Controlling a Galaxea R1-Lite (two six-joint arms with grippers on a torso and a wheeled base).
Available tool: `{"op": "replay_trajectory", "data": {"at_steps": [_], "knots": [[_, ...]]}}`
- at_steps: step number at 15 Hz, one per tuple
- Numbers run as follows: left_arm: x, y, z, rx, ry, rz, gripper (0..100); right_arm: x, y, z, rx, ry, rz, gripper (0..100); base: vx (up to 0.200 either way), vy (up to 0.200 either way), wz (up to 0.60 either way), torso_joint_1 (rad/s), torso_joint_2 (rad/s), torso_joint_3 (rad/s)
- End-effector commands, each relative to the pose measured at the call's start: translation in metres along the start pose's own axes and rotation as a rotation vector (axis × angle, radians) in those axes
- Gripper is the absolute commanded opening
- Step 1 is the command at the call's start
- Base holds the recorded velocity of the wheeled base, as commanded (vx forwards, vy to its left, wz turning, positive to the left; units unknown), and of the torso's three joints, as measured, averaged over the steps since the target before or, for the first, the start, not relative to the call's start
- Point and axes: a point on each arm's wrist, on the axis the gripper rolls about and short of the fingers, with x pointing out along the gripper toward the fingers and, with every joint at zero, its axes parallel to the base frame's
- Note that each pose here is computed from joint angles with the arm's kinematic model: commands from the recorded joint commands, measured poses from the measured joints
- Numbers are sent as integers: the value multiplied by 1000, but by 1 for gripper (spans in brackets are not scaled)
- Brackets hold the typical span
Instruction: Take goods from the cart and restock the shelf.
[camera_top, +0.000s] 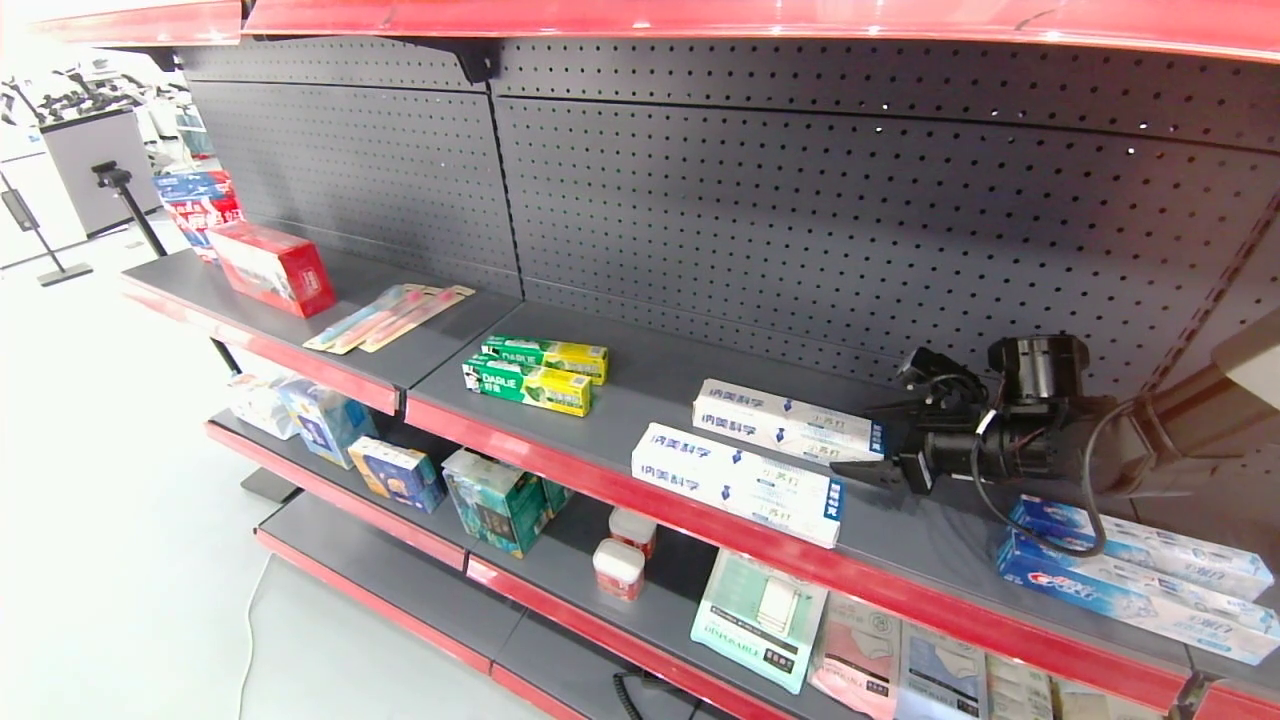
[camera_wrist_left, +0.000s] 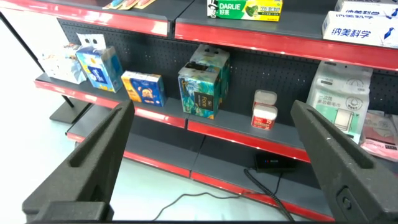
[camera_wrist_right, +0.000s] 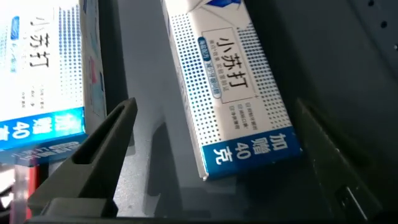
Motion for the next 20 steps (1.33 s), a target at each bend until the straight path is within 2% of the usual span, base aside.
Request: {"op": "replay_trajectory", "data": {"at_steps": [1,6,12,20], "knots": [[0,0,0,1,1,0,100,-4,0,4,-4,-8,-8,100,0,0,0,0,0,0],[0,0,0,-1,1,0,100,-8,2,2,5,2,-15,100,0,0,0,0,0,0],[0,0,0,1,1,0,100,-43,15,12,118,0,-73,100,0,0,0,0,0,0],[0,0,0,1,1,0,100,-110,62,36,248,0,-279,100,0,0,0,0,0,0]]}}
